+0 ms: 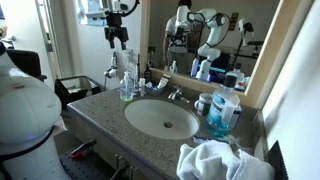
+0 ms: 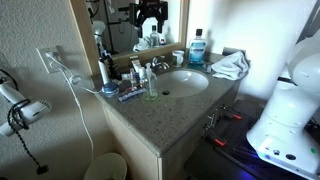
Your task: Take the cover off the bottle
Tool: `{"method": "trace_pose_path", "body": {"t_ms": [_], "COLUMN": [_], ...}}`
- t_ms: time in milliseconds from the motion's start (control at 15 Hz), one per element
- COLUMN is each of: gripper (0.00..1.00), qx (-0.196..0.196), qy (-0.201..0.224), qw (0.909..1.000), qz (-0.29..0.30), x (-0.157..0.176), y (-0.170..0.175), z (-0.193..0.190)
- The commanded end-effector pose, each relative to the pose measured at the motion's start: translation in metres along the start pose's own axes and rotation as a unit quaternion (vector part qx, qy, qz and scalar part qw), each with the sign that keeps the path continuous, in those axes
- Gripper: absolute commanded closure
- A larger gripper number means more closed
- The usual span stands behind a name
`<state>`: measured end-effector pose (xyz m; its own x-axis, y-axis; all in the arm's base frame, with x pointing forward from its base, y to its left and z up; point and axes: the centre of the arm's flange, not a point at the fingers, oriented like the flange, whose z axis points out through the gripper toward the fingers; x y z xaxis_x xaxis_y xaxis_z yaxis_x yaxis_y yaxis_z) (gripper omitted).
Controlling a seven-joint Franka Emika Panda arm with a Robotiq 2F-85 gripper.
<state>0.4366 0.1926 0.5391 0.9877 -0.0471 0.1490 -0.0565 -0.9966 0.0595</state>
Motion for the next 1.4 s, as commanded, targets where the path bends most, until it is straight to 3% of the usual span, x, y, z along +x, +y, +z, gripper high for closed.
{"method": "trace_pose_path", "body": {"t_ms": [0, 200, 400, 867, 1133, 1333], "gripper": [0.00, 0.00, 0.00, 0.00, 0.00, 0.00], "qx": [0.000, 0.000, -0.013, -0.049, -0.052, -0.053], "qy": [0.000, 0.000, -0.004, -0.028, -0.026, -0.006], "qw": [1.0000, 1.0000, 0.9996, 0.9904, 0.9767, 0.9577], "qz": [0.000, 0.000, 0.024, 0.126, 0.206, 0.283], "x": [0.000, 0.000, 0.023, 0.105, 0.145, 0.158], "y": [0.000, 0.000, 0.023, 0.144, 0.225, 0.283], "z": [0.000, 0.000, 0.009, 0.048, 0.063, 0.065]}}
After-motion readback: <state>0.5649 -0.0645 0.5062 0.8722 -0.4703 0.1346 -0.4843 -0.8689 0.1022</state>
